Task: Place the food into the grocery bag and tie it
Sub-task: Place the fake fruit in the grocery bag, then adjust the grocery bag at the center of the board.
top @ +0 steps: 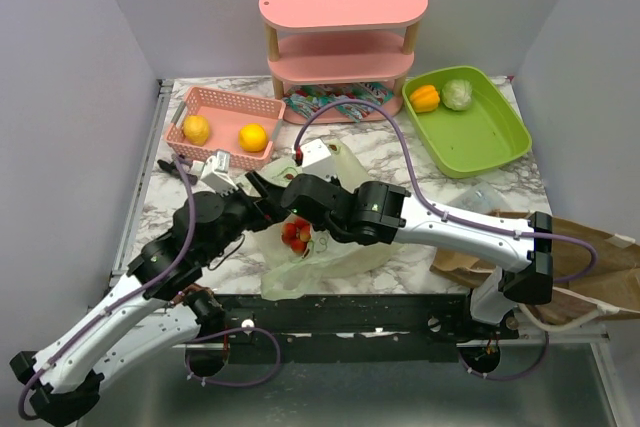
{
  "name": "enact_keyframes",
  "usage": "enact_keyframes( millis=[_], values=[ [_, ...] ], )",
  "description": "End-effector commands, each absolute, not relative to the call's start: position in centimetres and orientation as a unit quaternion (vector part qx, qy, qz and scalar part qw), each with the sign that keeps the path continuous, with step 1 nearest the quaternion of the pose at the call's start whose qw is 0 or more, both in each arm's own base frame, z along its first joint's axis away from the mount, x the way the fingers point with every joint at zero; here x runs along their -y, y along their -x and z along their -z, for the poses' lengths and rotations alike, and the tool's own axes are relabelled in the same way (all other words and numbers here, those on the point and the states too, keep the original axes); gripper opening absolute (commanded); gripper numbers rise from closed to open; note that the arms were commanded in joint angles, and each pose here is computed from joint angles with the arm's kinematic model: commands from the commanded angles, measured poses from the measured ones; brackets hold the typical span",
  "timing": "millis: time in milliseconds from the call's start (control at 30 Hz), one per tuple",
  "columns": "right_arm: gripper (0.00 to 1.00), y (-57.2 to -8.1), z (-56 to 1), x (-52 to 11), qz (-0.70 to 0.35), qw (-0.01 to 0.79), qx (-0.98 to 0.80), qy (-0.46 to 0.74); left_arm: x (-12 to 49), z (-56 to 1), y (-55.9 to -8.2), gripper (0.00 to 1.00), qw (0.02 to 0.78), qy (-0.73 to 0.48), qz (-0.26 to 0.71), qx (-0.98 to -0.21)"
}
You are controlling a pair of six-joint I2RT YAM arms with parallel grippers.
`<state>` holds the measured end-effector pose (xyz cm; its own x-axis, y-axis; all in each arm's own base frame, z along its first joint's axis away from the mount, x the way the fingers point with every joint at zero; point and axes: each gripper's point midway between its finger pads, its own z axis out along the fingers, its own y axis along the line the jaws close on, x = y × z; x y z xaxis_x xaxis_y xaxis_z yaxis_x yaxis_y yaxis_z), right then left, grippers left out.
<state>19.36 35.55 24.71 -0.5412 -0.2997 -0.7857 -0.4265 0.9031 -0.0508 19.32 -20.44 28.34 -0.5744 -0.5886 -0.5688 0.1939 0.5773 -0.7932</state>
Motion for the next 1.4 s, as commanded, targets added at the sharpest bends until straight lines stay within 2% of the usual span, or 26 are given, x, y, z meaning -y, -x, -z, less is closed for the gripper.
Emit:
enact_keyframes(
  millis=[0,233,367,500,767,967,1133,1267,1367],
  values=[
    [0.01,-19.7,-25.6,-35.3,-0.076,0.451,-0.866,0.203,16.9,-27.0,-17.1,0.86,0.454,0.073,0.356,-0.813],
    [0.01,-19.7,-25.9,-35.1,-0.077,0.452,-0.864,0.206,12.1,-23.3,-16.1,0.9,0.438,0.009,0.194,-0.878],
    [0.01,-19.6,-25.9,-35.0,-0.074,0.451,-0.865,0.209,11.1,-22.6,-15.9,0.98,0.448,-0.015,0.172,-0.877],
    [0.01,-19.5,-26.0,-34.8,-0.075,0.449,-0.865,0.209,10.0,-22.0,-16.5,0.99,0.449,-0.026,0.125,-0.884],
    [0.01,-19.4,-26.0,-34.5,-0.072,0.448,-0.866,0.209,9.3,-21.6,-18.8,0.97,0.459,-0.035,0.091,-0.883],
    [0.01,-19.4,-25.9,-34.4,-0.07,0.447,-0.867,0.208,9.1,-21.2,-21.0,0.79,0.462,-0.028,0.102,-0.88],
    [0.01,-19.7,-25.4,-34.2,-0.053,0.449,-0.867,0.209,10.7,-21.5,-23.0,0.59,0.467,-0.039,0.136,-0.873],
    [0.01,-20.1,-25.3,-34.0,-0.04,0.452,-0.868,0.203,11.5,-20.5,-24.2,0.35,0.45,-0.044,0.14,-0.881],
    [0.01,-20.6,-25.1,-33.6,-0.031,0.455,-0.867,0.199,11.6,-20.4,-24.6,0.06,0.446,-0.037,0.143,-0.883]
  ],
)
